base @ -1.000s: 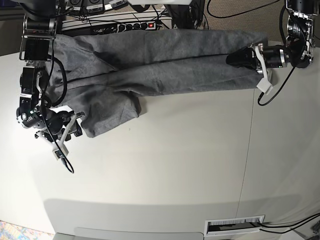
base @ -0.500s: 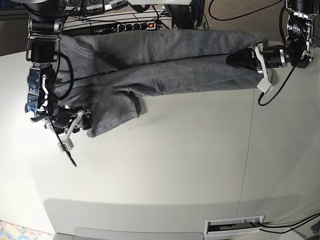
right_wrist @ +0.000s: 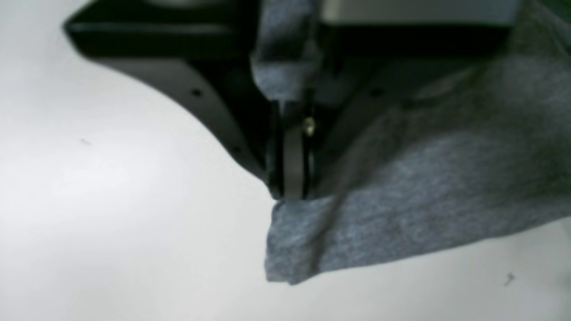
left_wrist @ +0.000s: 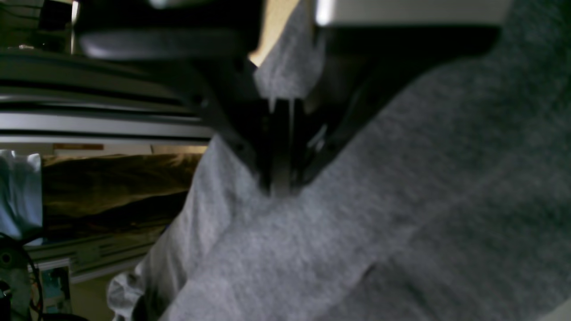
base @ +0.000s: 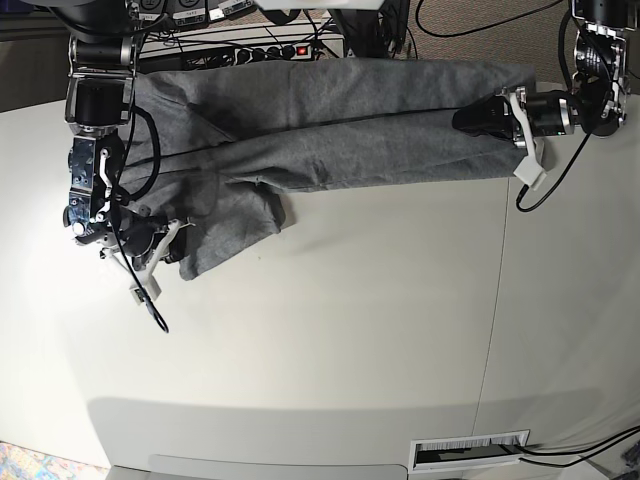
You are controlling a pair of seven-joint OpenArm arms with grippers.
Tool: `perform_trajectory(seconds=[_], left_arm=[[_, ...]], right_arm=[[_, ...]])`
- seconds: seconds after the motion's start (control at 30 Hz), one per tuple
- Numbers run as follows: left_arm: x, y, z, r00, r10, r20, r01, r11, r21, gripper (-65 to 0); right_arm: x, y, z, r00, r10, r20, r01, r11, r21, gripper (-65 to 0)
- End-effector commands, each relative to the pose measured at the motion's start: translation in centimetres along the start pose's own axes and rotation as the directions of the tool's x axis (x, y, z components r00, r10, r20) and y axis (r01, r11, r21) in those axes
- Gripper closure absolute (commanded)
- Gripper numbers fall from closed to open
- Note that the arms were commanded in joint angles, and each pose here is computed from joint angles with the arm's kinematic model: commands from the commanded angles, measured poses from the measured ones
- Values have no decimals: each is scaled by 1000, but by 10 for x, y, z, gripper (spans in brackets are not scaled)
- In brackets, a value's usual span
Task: Fold the T-shirt properly
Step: 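Pull the folded shirt end with the right gripper to straighten it, then drag the right gripper's shirt end along the table edge, tucking it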
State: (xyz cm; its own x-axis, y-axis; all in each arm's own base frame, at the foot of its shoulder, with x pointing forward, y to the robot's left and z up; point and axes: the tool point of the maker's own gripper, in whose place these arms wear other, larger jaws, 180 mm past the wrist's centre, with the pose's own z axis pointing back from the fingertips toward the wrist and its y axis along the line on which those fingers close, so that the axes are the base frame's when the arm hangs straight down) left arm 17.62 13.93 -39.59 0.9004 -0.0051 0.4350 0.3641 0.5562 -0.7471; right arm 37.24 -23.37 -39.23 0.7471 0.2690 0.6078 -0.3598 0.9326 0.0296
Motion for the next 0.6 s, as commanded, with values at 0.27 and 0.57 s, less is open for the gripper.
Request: perform_trajectory(seconds=[0.27, 0.57], left_arm=[[2, 14, 5, 999, -38, -2, 38, 996, 82, 0], [3, 14, 5, 999, -38, 4, 38, 996, 82, 0]], right_arm=[[52, 8, 45, 995, 48, 88, -54, 997, 59, 0], [38, 10, 86, 986, 152, 70, -155, 987, 36, 0]])
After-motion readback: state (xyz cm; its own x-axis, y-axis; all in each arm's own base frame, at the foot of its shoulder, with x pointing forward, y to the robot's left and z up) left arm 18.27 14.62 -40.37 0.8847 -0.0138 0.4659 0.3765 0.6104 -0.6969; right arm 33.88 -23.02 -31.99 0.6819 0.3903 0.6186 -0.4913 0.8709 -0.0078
